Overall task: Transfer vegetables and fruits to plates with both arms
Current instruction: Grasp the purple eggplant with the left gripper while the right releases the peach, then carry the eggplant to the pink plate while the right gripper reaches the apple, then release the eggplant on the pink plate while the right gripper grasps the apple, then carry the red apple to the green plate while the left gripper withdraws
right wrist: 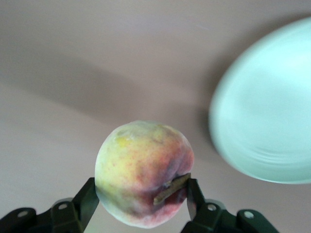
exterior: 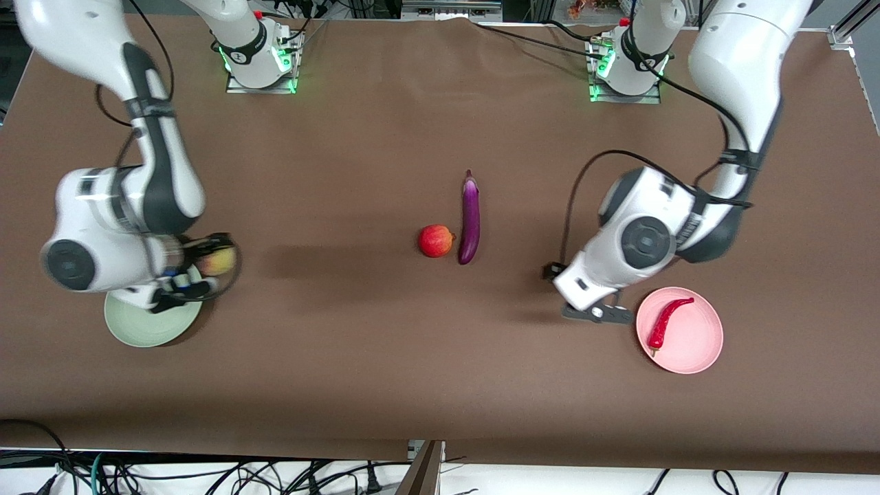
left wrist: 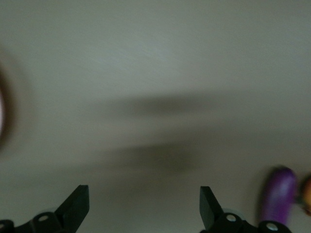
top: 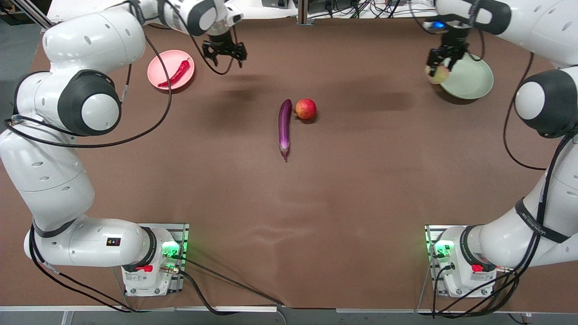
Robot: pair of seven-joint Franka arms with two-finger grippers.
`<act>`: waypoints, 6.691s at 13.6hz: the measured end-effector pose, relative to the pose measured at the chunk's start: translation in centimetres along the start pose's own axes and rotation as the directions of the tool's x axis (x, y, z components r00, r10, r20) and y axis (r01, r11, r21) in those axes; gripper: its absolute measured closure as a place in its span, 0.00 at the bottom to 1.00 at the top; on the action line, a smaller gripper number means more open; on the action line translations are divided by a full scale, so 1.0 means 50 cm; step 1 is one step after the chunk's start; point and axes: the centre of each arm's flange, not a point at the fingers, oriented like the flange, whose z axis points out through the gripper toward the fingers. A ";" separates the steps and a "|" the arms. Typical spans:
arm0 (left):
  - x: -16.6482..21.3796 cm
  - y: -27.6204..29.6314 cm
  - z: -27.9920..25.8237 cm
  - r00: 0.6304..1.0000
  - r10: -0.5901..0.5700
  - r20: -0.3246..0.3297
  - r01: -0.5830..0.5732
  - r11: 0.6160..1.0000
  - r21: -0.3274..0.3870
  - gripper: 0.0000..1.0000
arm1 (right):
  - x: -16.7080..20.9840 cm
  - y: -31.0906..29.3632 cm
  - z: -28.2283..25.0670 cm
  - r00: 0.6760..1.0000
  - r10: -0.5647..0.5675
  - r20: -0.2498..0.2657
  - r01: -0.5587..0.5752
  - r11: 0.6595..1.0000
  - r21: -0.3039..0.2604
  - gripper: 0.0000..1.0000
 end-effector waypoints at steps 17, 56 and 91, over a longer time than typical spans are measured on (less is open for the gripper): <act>-0.288 0.328 0.294 0.993 0.119 0.009 -0.118 0.991 -0.055 0.39 | -0.012 0.314 0.147 0.967 -0.137 -0.212 0.099 0.978 -0.183 0.00; 0.078 -0.562 -0.039 0.945 0.324 -0.052 -0.302 0.919 0.252 0.00 | 0.246 -0.979 0.232 0.829 0.478 -0.290 -0.422 0.875 0.238 0.00; -0.290 -0.503 -0.523 0.995 -0.033 -0.090 0.036 0.999 0.033 0.00 | 0.066 0.206 0.163 0.988 -0.031 -0.149 0.025 0.999 -0.038 0.11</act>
